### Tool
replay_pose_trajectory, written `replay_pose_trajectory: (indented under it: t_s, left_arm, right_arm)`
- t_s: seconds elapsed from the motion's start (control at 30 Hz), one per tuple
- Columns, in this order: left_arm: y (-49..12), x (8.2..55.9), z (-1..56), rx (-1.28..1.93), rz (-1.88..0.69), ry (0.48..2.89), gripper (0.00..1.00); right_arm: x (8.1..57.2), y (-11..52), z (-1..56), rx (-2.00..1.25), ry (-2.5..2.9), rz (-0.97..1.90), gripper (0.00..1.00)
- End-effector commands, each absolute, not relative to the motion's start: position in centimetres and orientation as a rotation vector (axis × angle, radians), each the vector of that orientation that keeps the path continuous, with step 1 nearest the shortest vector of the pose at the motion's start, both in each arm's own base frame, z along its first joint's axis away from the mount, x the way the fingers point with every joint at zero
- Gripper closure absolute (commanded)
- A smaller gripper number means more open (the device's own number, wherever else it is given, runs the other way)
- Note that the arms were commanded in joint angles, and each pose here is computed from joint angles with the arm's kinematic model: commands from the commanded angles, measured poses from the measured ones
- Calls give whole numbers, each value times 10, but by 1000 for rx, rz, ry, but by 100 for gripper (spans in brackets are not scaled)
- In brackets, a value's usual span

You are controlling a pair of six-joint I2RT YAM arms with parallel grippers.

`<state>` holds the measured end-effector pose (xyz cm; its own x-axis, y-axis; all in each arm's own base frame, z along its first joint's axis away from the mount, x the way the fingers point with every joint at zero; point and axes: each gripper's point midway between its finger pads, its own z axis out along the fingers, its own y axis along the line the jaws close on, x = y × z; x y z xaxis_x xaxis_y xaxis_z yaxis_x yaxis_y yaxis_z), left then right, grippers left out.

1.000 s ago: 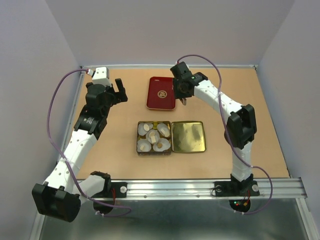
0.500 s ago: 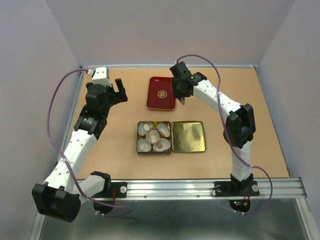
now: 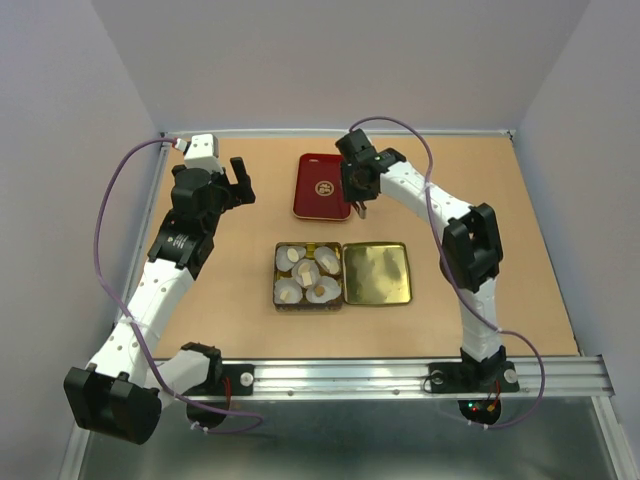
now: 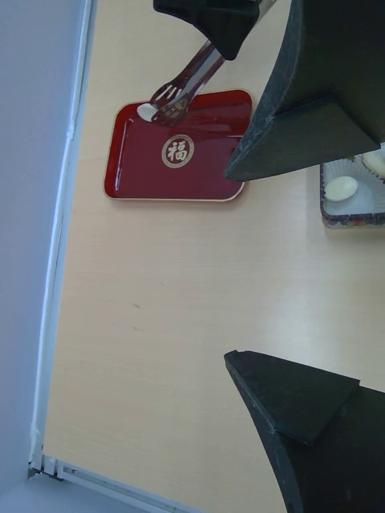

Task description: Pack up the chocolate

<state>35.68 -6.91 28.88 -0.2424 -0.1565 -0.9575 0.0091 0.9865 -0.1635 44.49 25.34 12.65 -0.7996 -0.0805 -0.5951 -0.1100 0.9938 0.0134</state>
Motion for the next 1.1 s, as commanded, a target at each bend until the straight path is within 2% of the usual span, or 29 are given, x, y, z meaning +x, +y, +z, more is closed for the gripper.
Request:
replay_pose_trajectory:
  t_s: [0.0,1.07]
  left_arm:
    - [-71,356,326,-100,-174,1717,1]
    - [-71,354,328,-99,-176,1710,1]
  right_arm:
    - [467,265,161,-79,2396,138,58]
    - [476,253,140,-18,2433,94,57]
